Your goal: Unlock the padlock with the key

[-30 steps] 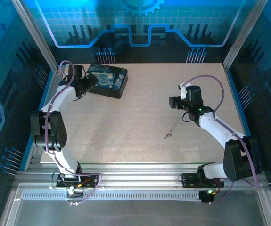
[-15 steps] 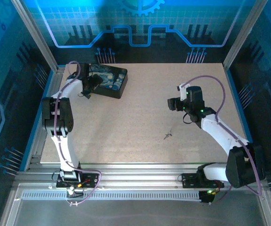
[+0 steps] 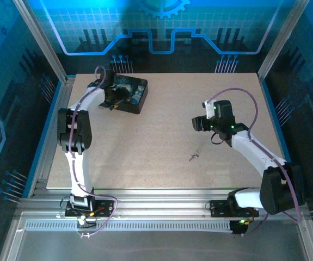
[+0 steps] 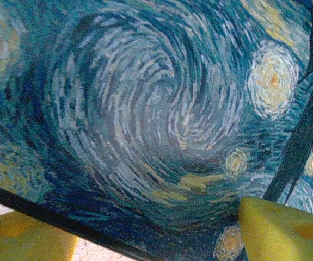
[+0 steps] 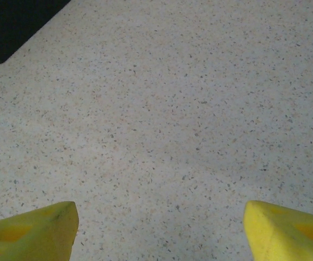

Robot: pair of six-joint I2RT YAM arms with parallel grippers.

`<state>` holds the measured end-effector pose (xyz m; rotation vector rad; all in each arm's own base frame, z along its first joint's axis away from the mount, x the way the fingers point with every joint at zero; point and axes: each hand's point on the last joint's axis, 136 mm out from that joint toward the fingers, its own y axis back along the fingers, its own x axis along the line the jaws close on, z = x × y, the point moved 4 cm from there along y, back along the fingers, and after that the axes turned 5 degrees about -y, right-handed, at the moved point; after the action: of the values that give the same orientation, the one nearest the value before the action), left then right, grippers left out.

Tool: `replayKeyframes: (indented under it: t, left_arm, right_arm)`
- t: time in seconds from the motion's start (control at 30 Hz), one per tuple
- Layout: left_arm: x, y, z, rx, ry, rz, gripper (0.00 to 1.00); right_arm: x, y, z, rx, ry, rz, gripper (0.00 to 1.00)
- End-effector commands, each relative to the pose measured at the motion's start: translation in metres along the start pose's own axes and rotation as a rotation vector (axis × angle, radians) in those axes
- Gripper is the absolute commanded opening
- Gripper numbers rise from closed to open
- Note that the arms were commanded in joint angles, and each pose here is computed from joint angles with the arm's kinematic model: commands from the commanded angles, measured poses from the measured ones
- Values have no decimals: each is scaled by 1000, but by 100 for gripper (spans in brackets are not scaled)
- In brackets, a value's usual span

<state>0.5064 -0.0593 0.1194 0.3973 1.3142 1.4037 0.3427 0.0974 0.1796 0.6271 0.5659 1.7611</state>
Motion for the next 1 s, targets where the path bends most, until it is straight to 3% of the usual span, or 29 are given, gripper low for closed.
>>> replayKeyframes:
  t: [0.0,0.17,0.57,0.67,0.97]
  left_arm:
    - [5,-18,-50,214,-118,4,70]
    - [-9,-24,-91,326,-261,-30,64]
    - [-39,1,-188,501,-532,-155,64]
    - [-31,17,-185,468,-523,-153,67]
    - [-25,73,-133,238,-284,-282,76]
  right_arm:
    - [10,4,11,-8,-7,50,79]
    - [12,5,11,3,-21,62,79]
    - [20,-2,7,26,-63,86,78]
    - [23,-11,12,30,-98,107,78]
    - [45,-59,39,51,-146,204,78]
